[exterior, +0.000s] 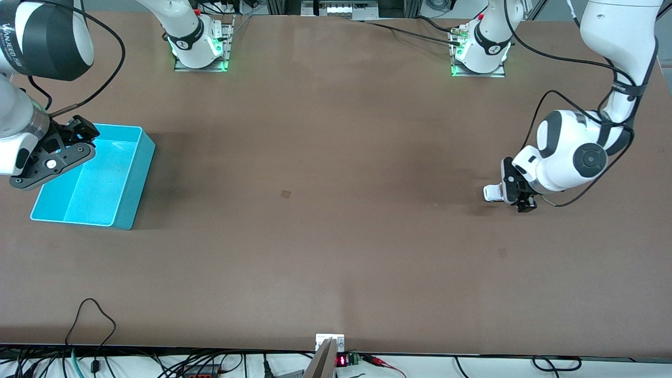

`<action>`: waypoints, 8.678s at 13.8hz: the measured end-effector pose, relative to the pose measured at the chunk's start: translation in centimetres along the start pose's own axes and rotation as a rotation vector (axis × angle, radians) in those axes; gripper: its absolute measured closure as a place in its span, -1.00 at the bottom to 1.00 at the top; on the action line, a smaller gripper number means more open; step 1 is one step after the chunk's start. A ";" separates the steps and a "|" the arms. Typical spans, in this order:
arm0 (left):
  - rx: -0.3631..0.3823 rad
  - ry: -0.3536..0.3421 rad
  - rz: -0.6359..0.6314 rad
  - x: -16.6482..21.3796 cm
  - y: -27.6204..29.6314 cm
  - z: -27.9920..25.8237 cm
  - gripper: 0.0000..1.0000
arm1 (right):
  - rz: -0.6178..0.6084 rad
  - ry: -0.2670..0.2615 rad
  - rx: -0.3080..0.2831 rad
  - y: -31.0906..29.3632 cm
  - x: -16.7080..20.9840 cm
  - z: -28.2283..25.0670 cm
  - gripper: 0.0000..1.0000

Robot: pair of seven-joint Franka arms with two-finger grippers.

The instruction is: Wind and store white jeep toy

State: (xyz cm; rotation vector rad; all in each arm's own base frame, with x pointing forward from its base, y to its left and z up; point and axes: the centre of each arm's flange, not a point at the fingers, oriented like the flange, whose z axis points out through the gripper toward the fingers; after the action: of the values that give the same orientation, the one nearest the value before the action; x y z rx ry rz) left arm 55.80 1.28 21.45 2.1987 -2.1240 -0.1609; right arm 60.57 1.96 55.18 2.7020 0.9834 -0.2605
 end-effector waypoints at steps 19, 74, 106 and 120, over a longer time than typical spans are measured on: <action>0.084 0.015 0.043 -2.3 1.1 1.9 -0.98 | 0.014 0.052 0.152 5.1 -3.7 3.7 -1.00; 0.089 0.009 0.018 -10.2 1.5 2.6 -0.02 | 0.093 0.102 0.274 6.3 -3.8 6.0 -1.00; -0.027 -0.021 0.184 -15.8 -0.6 -2.9 -1.00 | 0.363 0.037 0.292 3.1 -1.4 4.6 -1.00; 0.025 0.031 0.221 0.3 -1.9 -12.3 -1.00 | 0.363 0.035 0.293 3.1 -1.4 4.6 -1.00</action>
State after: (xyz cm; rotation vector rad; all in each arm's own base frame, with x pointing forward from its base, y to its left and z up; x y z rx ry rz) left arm 59.29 0.91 33.43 1.9464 -2.3424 -0.0858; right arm 61.11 -2.53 51.69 3.0927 0.4751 -0.3056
